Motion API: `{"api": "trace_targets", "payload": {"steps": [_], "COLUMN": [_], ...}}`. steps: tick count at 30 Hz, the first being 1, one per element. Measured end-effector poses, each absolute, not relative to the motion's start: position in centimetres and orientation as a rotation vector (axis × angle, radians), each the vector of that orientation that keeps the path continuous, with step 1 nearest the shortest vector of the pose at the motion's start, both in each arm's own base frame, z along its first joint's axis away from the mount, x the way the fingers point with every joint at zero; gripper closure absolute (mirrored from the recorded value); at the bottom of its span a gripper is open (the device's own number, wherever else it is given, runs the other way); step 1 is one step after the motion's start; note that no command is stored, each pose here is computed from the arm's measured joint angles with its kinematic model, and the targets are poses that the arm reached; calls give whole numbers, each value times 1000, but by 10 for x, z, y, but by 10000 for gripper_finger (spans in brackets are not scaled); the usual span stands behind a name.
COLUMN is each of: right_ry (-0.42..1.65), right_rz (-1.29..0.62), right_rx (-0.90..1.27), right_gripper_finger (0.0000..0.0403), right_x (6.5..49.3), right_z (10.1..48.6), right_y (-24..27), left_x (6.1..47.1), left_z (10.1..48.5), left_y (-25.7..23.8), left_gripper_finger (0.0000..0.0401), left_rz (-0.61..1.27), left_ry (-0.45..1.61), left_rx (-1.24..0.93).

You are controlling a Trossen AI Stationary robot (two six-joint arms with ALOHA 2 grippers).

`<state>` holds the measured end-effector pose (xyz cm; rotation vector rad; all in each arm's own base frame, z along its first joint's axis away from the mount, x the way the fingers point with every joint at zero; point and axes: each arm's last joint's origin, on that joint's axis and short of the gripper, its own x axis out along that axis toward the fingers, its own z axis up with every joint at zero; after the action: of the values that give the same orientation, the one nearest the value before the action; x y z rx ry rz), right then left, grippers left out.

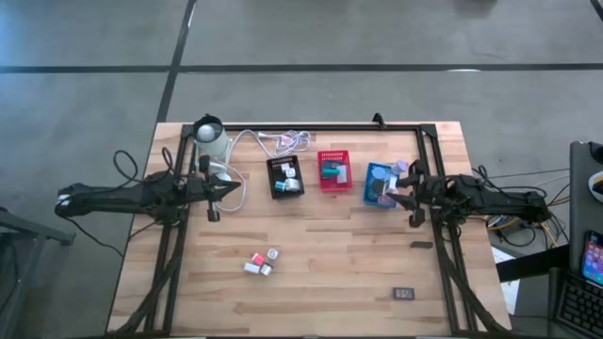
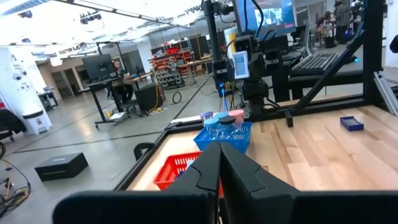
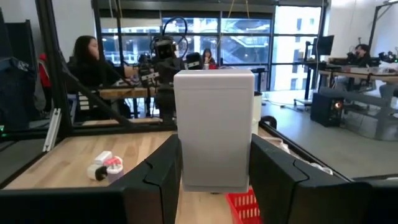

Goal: Pick & Place Office items
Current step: Put the white digital clock into the red bin

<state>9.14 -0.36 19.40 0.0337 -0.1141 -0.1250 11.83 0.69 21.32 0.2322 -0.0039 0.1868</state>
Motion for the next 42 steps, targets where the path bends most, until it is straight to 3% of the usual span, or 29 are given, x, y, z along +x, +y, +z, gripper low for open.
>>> {"api": "trace_targets", "payload": {"steps": [23,30,42], "right_ry": [-125,-88,402], "right_rz": [-143,-218,-432], "right_rx": [37,44,61], "right_gripper_finger": [261,261,261], "right_x": [92,98,165], "right_z": [194,219,273], "right_y": [-5,-7,-30], "left_x": [118,118,118], "left_z": [217,218,220], "left_y": [7,7,7], "left_gripper_finger": [389,389,389], "left_rz": [192,193,197], "left_ry": [-46,-52,-78], "left_rx": [244,250,250]}}
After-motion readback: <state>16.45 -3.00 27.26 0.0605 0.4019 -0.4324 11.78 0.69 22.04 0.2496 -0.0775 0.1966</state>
